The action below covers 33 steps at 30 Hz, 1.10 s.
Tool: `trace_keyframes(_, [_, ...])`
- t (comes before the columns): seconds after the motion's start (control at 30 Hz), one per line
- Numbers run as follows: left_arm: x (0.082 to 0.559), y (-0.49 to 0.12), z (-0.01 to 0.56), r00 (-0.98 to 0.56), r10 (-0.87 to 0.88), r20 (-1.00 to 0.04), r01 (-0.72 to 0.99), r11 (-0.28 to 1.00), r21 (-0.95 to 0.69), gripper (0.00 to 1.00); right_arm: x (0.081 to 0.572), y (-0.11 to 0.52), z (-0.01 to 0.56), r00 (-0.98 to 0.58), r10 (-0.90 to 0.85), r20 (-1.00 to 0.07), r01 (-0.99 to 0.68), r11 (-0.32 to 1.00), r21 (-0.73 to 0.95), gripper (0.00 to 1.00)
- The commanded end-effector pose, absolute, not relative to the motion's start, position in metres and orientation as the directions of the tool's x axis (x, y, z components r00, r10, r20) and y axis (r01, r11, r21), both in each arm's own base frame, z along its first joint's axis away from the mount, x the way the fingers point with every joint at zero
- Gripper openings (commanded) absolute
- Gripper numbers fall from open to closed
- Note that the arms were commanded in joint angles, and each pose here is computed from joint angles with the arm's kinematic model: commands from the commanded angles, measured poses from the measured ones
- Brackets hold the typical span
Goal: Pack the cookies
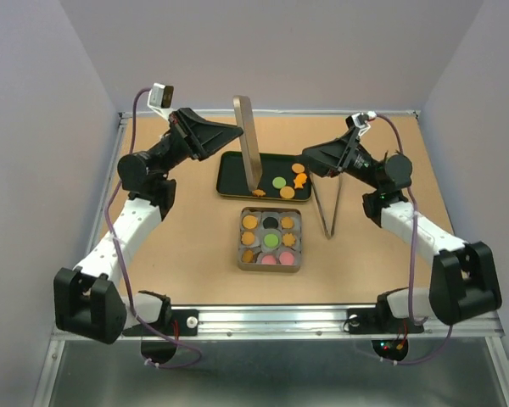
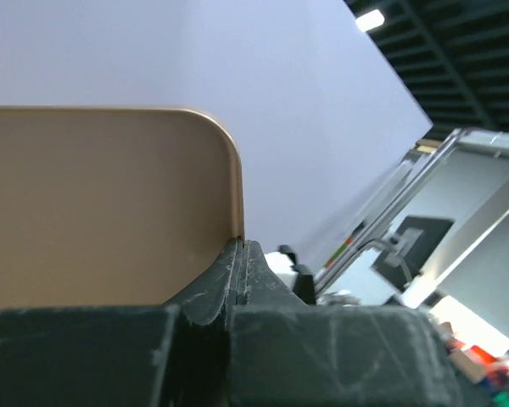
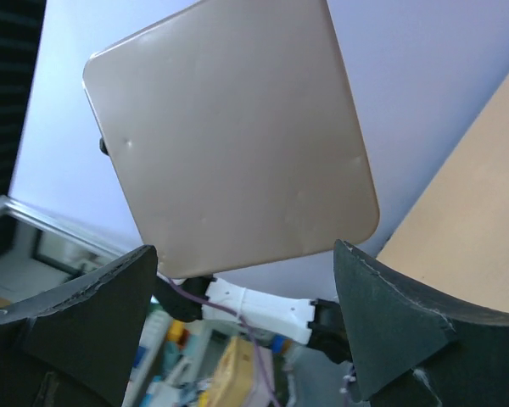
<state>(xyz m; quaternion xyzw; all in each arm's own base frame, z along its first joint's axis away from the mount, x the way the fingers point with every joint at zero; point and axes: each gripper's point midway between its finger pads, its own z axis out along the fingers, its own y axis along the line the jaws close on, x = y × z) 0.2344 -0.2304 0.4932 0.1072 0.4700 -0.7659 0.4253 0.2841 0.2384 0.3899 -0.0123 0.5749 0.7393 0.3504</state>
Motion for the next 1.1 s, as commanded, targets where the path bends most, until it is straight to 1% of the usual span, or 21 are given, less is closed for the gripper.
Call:
trace_keyframes(0.0, [0.127,-0.187,0.528,-0.406,-0.64,-0.653,0.882,-0.461,-0.097,0.0,0.26,0.228,0.409,-0.765,0.502,-0.403,-0.594,-0.31,0.742,0.89])
trace_keyframes(0.03, [0.135,-0.187,0.528,-0.43,-0.647,-0.63,0.876,-0.467,-0.118,0.0,0.267,0.229,0.402,-0.797,0.486,-0.358,-0.553,-0.349,0.757,0.9])
trace_keyframes(0.07, [0.136,-0.186,0.528,-0.432,-0.653,-0.622,0.876,-0.467,-0.118,0.0,0.268,0.228,0.403,-0.801,0.488,-0.347,-0.552,-0.377,0.744,0.9])
trace_keyframes(0.1, [0.136,-0.186,0.529,-0.429,-0.658,-0.62,0.878,-0.465,-0.114,0.0,0.259,0.224,0.408,-0.789,0.489,-0.373,-0.586,-0.416,0.695,0.91])
trace_keyframes(0.13, [0.135,-0.185,0.53,-0.422,-0.661,-0.62,0.88,-0.463,-0.104,0.0,0.262,0.224,0.41,-0.808,0.474,-0.35,-0.563,-0.447,0.695,0.93])
trace_keyframes(0.17, [0.133,-0.185,0.532,-0.421,-0.661,-0.621,0.879,-0.466,-0.101,0.0,0.268,0.226,0.404,-0.813,0.469,-0.345,-0.553,-0.441,0.707,0.93])
trace_keyframes(0.3, [0.131,-0.184,0.537,-0.419,-0.66,-0.624,0.876,-0.474,-0.087,0.0,0.27,0.237,0.411,-0.802,0.46,-0.381,-0.581,-0.451,0.678,0.93])
trace_keyframes(0.5, [0.122,-0.179,0.549,-0.407,-0.673,-0.617,0.873,-0.485,-0.047,0.0,0.27,0.254,0.417,-0.819,0.444,-0.363,-0.562,-0.496,0.662,0.94])
trace_keyframes(0.63, [0.122,-0.173,0.555,-0.415,-0.7,-0.581,0.872,-0.488,-0.035,0.0,0.267,0.264,0.432,-0.83,0.418,-0.37,-0.554,-0.539,0.635,0.94])
trace_keyframes(0.7, [0.123,-0.171,0.559,-0.42,-0.709,-0.566,0.87,-0.493,-0.028,0.0,0.268,0.267,0.437,-0.829,0.415,-0.375,-0.556,-0.544,0.629,0.94])
trace_keyframes(0.87, [0.116,-0.167,0.574,-0.408,-0.719,-0.563,0.862,-0.507,0.024,0.0,0.282,0.273,0.428,-0.85,0.408,-0.334,-0.522,-0.558,0.646,0.94])
trace_keyframes(1.07, [0.108,-0.164,0.584,-0.402,-0.719,-0.567,0.855,-0.516,0.049,0.0,0.285,0.28,0.431,-0.843,0.411,-0.346,-0.532,-0.551,0.642,0.94])
